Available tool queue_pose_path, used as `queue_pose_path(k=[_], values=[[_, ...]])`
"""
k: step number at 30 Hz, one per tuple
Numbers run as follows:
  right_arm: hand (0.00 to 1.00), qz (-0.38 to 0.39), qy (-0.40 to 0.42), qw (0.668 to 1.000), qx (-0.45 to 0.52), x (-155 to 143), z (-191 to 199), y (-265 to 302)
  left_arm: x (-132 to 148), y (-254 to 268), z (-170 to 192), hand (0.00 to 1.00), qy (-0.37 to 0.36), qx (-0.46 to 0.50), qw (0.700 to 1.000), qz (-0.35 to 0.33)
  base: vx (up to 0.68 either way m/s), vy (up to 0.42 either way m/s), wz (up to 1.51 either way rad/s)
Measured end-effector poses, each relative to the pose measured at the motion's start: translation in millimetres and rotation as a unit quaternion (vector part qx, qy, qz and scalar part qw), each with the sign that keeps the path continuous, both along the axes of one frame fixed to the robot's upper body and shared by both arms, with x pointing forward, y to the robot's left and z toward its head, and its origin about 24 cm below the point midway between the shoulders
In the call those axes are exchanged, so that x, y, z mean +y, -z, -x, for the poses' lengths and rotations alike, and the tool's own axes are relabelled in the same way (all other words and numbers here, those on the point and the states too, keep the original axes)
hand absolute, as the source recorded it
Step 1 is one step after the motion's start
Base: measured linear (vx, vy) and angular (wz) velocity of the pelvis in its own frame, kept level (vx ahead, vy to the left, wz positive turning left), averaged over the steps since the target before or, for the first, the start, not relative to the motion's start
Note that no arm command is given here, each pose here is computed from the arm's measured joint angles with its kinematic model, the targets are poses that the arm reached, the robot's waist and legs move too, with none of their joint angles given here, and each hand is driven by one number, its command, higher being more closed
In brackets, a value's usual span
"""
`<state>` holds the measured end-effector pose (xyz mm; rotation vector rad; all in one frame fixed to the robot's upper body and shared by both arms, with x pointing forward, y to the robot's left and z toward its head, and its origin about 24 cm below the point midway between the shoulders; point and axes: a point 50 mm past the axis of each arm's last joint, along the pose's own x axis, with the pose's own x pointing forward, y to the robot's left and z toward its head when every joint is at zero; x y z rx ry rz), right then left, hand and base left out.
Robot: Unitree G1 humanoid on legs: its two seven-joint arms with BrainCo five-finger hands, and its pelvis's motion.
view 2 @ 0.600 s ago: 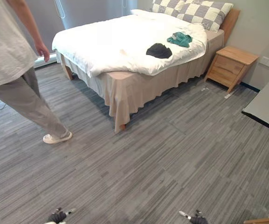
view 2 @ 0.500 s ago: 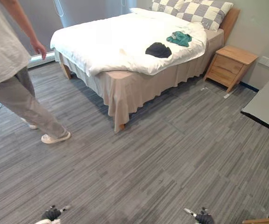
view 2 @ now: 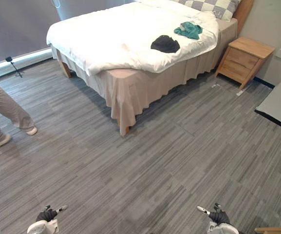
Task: Tidy the bed and pick cloth on bed and put in laundry
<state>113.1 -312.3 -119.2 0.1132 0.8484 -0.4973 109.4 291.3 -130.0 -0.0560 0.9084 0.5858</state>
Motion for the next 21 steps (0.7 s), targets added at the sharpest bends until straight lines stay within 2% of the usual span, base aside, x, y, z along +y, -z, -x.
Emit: queue_pose_path(k=[9, 15, 17, 21], values=[[0.00, -0.001, -0.007, 1.000, 0.007, 2, 1, 2, -11, 7, 8, 0.00, -0.001, 0.009, 1.000, 0.015, -0.02, -0.026, -0.08], [0.00, 0.001, -0.039, 0.999, 0.014, 9, -9, 2, -26, 11, 6, 0.00, 0.033, 0.016, 0.999, 0.025, -0.07, -0.005, -0.08], [0.00, -0.016, -0.037, 0.999, 0.014, 21, -8, 8, -27, 8, -2, 0.00, 0.050, 0.004, 0.999, 0.018, -0.16, 0.040, 0.08], [0.00, -0.048, -0.037, 0.997, 0.046, 38, 12, 22, -23, 11, 12, 0.00, 0.049, 0.024, 0.998, 0.014, -0.01, 0.012, -0.02]])
